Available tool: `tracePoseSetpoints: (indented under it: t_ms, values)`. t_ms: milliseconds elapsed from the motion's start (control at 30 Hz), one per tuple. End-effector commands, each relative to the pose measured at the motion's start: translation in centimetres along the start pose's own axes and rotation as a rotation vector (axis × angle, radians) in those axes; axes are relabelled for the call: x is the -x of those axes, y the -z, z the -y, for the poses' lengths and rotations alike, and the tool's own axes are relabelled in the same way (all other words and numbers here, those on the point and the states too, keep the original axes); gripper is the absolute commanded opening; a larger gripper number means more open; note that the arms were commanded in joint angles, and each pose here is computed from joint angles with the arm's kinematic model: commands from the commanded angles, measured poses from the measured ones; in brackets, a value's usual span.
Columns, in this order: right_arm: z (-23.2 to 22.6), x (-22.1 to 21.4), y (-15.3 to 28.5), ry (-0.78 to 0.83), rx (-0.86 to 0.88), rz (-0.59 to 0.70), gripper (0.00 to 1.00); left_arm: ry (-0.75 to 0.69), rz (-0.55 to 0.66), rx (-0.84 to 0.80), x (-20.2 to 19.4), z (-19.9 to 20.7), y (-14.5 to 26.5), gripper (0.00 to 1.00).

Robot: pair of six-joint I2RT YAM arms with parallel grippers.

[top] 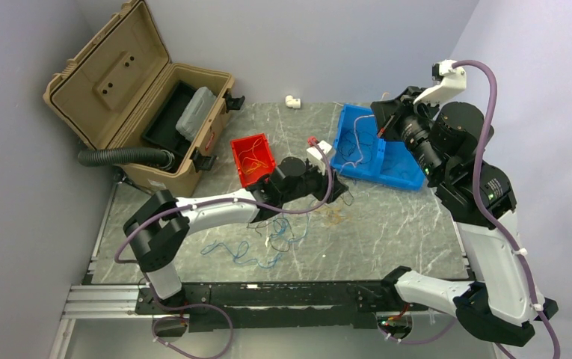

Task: Untangle the cables
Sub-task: Untie the cable.

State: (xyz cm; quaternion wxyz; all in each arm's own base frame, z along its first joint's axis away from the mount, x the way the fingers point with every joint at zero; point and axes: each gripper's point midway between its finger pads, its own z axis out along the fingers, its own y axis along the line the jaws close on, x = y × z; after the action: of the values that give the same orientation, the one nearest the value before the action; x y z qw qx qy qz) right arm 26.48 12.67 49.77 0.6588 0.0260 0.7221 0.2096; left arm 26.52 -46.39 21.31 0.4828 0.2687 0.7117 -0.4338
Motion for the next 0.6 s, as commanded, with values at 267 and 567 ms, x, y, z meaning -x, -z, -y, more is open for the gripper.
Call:
tracePoseSetpoints:
  t_ms: [267, 567]
  values:
    - [1.5, -0.1, 0.8, -0.025, -0.062, 0.028, 0.0, -0.075, 0.094, -0.014, 6.5, 1.8, 0.6, 0.0]
    - [5.4, -10.4, 0.3, -0.032, -0.163, -0.136, 0.0, -0.141, 0.014, 0.076, 10.3, 2.1, 5.2, 0.0]
